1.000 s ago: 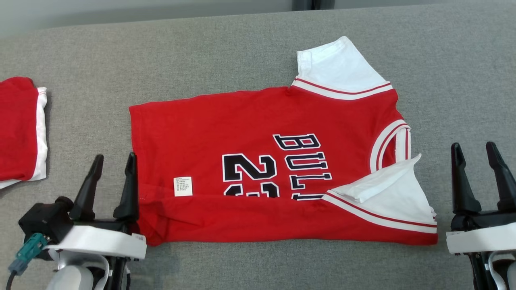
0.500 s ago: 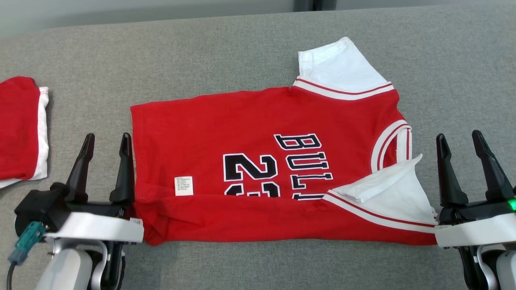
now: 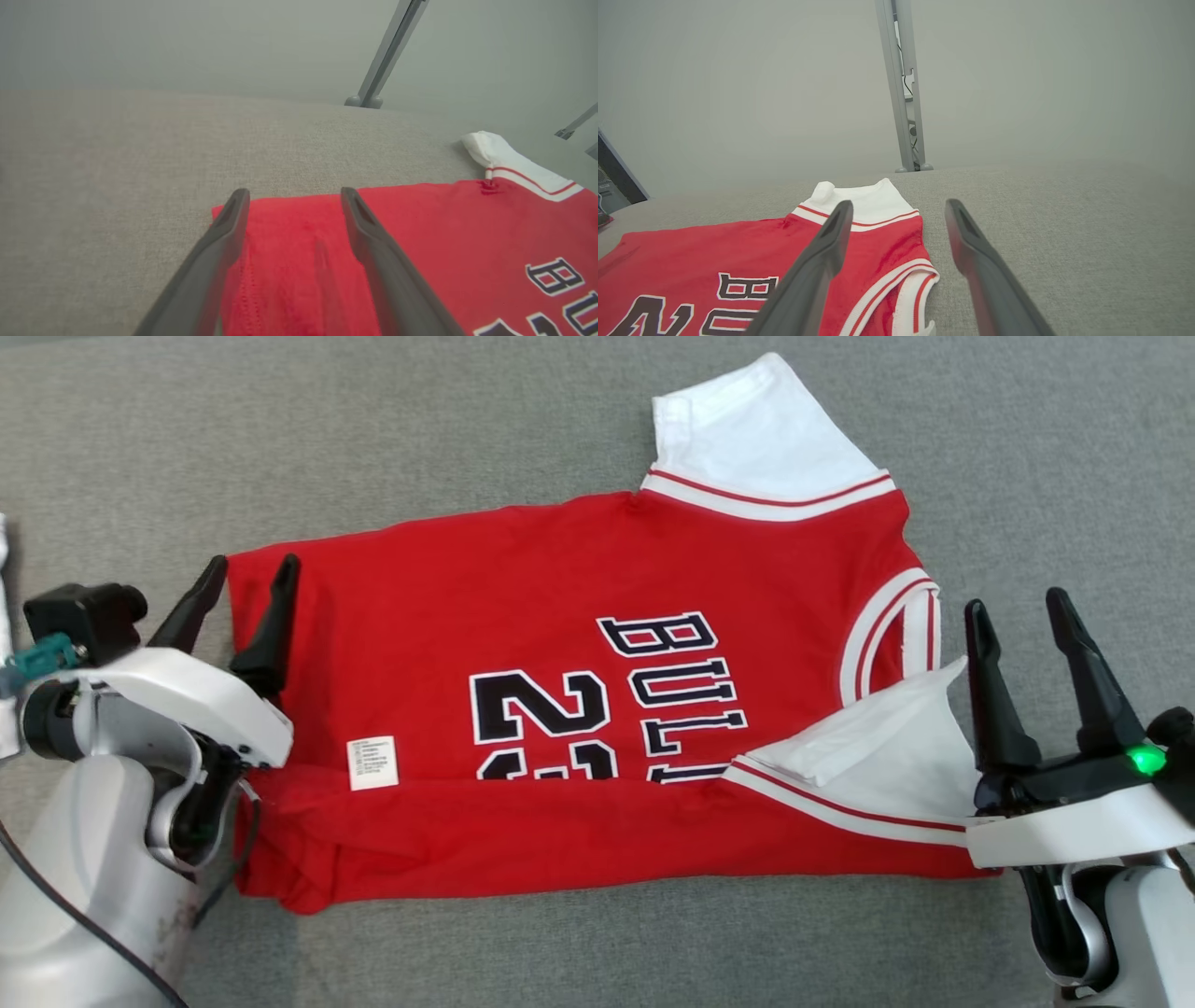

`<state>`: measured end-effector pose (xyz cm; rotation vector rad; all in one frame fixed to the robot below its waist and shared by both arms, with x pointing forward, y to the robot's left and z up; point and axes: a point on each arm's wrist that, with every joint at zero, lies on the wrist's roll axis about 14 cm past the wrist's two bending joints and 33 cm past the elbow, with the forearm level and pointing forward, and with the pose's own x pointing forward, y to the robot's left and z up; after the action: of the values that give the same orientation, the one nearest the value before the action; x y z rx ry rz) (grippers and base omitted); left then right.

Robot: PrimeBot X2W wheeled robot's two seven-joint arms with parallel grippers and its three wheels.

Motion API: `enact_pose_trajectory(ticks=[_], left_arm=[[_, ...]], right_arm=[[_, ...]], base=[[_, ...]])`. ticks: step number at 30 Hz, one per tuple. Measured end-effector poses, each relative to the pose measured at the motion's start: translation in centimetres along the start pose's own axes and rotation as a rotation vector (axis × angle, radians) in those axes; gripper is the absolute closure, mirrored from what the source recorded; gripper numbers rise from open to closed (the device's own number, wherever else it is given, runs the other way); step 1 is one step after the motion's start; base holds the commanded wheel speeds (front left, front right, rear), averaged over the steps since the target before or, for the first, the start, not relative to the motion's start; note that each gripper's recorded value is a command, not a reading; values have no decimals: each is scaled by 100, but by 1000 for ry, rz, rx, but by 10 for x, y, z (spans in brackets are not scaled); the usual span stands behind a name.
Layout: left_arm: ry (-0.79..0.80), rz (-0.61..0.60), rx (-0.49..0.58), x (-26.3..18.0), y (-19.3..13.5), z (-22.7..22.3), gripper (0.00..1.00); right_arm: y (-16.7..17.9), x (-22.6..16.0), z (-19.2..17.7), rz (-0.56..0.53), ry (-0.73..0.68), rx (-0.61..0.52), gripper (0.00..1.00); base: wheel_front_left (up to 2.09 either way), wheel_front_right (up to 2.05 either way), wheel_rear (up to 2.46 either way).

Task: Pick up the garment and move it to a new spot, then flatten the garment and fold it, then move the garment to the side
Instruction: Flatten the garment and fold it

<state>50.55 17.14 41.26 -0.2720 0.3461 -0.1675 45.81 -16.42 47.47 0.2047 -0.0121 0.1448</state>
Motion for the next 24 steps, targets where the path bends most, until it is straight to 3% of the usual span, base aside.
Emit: enact_pose_trajectory(ticks=[7, 14, 15, 17, 24], left_arm=[[176, 58, -63, 22, 28, -39, 0], [263, 65, -119, 28, 32, -53, 0], [272, 64, -135, 28, 31, -54, 15], [290, 56, -153, 30, 30, -53, 100], [312, 32, -149, 31, 28, -50, 100]], right_arm=[[-8, -2, -16, -25, 31, 16, 0], [-15, 0, -19, -39, 33, 26, 0], [-16, 1, -19, -40, 30, 27, 0], [-19, 3, -18, -42, 28, 26, 0], [-48, 31, 1, -42, 23, -43, 0]], base=[[0, 0, 0], [0, 0, 0], [0, 0, 0], [0, 0, 0], [0, 0, 0]])
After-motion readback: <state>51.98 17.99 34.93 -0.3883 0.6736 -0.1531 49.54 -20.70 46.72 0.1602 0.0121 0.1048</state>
